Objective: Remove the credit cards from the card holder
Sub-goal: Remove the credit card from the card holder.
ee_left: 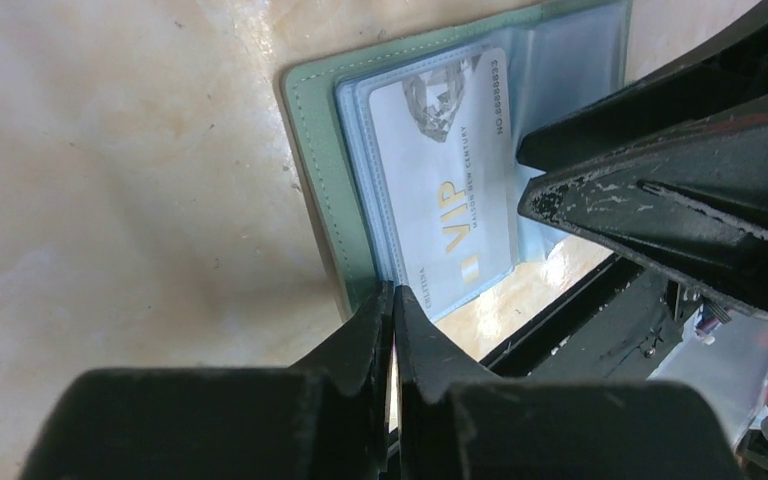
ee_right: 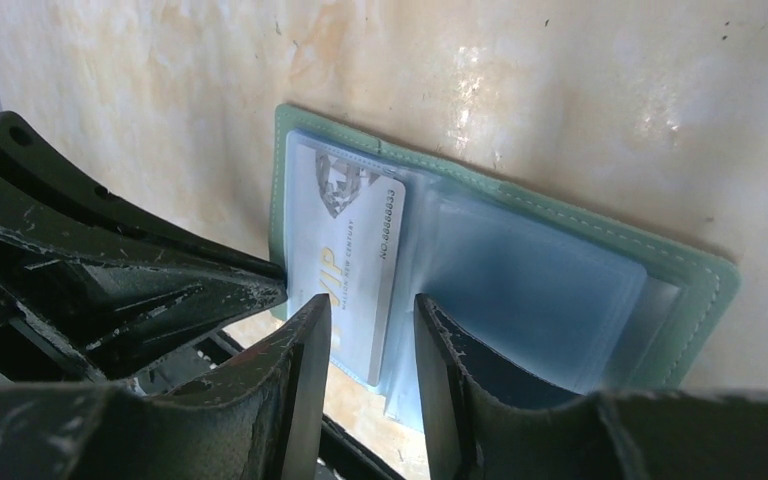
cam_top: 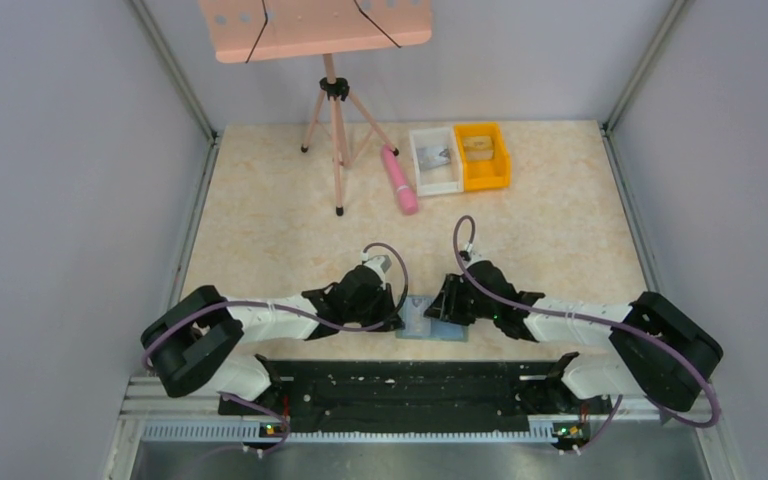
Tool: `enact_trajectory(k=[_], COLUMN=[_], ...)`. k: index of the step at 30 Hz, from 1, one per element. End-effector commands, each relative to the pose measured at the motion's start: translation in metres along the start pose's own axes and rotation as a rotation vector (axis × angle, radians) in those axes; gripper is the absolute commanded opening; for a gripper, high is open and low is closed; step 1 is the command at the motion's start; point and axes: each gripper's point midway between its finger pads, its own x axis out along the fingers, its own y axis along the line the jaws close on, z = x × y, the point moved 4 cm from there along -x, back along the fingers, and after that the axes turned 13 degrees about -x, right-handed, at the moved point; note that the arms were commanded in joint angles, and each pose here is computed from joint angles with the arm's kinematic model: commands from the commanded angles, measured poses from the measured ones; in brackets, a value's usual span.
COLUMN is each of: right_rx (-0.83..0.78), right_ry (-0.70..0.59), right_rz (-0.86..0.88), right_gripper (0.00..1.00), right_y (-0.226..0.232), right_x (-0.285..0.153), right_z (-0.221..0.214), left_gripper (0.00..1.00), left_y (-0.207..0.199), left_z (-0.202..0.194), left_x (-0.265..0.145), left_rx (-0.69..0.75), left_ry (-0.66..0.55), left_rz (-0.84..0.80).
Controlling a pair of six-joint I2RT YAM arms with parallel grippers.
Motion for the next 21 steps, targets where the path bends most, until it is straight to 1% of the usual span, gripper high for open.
enact_trajectory(k=[1, 6, 11, 14, 18, 21], right_rx=[-0.032, -0.039, -0.047, -0.046, -0.041, -0.026], right_ry=[-0.031, -0.039, -0.035, -0.031, -0.043, -0.056], right_rz=[0.013, 0.075, 0.084, 0.1, 0.14, 0.173], right_gripper=[0.37, 0.36, 0.36, 0.32, 0.22, 0.17], right_y=[-0.001, 0.008, 0.009, 0.01, 0.014, 0.015], right_x=[0.001, -0.001, -0.001, -0.001, -0.004, -0.007], right_z=[0.011, 0.014, 0.014, 0.013, 0.012, 0.011], left_gripper=[0.06, 0.03, 0.01, 0.0, 0.0, 0.0], left_y=[-0.01, -0.009, -0.006, -0.005, -0.003, -0.001], left_z=[0.002, -0.004, -0.007, -0.006, -0.005, -0.005], left_x=[0.003, 0.008, 0.011, 0.01, 0.008, 0.009], left_rx=[-0.009, -0.032, -0.043, -0.041, -0.037, -0.037], left_ry=[0.0, 0.026, 0.036, 0.029, 0.019, 0.015], left_rz=[-0.069, -0.09, -0.088, -0.082, -0.072, -0.066])
